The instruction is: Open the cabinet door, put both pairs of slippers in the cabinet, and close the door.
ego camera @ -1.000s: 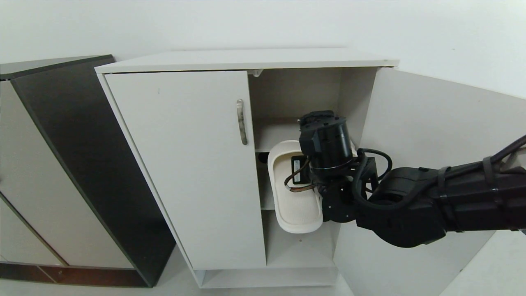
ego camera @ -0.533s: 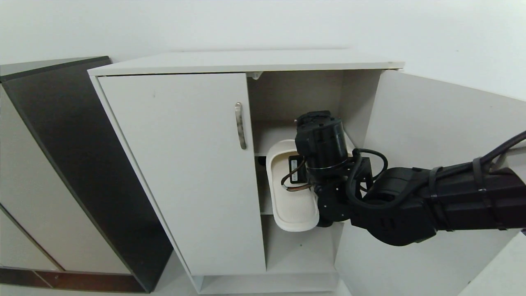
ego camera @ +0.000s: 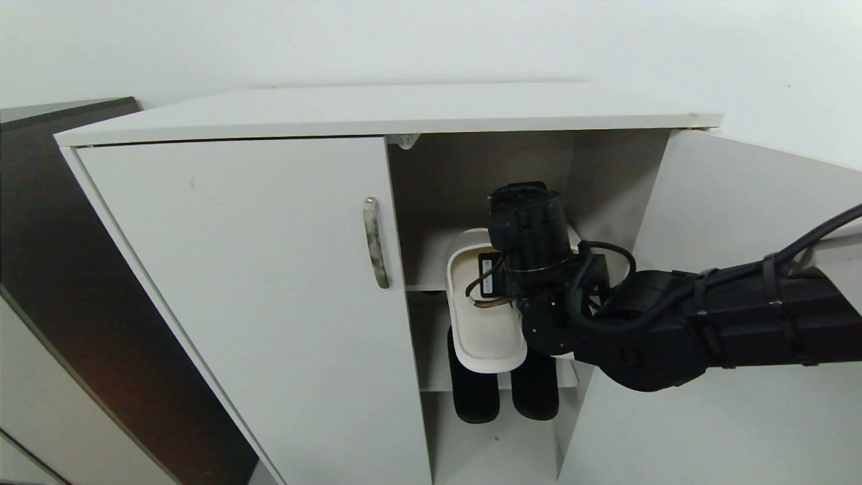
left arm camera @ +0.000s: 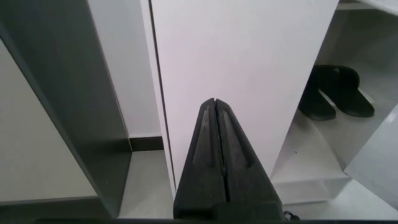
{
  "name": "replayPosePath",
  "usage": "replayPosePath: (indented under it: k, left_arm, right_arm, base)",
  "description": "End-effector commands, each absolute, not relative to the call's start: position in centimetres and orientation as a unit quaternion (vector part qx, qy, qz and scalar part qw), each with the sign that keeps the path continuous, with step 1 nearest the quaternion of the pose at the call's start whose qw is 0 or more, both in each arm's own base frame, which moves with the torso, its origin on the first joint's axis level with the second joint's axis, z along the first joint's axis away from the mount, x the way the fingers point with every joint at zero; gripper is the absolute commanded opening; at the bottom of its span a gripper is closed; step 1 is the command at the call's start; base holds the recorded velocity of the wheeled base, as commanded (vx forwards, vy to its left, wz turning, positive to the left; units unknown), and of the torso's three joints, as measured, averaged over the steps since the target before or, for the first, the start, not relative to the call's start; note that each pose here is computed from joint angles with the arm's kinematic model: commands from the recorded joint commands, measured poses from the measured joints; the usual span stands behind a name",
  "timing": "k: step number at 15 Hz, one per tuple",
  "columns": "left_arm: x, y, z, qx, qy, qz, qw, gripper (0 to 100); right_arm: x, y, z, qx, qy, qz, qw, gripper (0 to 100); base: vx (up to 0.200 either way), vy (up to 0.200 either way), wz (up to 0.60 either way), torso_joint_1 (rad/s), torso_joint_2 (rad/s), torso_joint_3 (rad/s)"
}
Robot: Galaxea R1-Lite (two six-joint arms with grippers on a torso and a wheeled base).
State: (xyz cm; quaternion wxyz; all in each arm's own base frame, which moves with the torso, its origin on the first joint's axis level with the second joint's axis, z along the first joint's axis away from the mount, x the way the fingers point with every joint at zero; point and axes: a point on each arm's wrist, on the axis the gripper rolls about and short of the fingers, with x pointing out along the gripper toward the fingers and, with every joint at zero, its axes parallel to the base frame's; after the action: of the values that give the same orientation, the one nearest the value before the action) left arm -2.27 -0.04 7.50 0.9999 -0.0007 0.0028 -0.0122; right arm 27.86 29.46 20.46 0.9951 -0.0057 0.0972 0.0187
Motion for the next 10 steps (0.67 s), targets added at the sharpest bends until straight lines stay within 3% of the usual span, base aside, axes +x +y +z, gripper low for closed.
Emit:
replayPosePath:
  k: [1, 10]
  left_arm:
    - [-2.3, 0.0, 7.5, -0.001, 0.003, -0.012, 1.000, 0]
    - [-2.3, 0.0, 7.5, -0.001, 0.002, -0.012, 1.000, 0]
  right_arm:
    - [27.8, 29.5, 20.4, -0.006, 0.097, 0.019, 0.995, 0]
    - [32.4, 30.2, 19.8, -0.005, 0.088, 0.013, 0.996, 0]
  base:
    - [0.000, 0.000, 0.00, 0.000, 0.00, 0.000]
    - [0.000, 0.000, 0.00, 0.000, 0.00, 0.000]
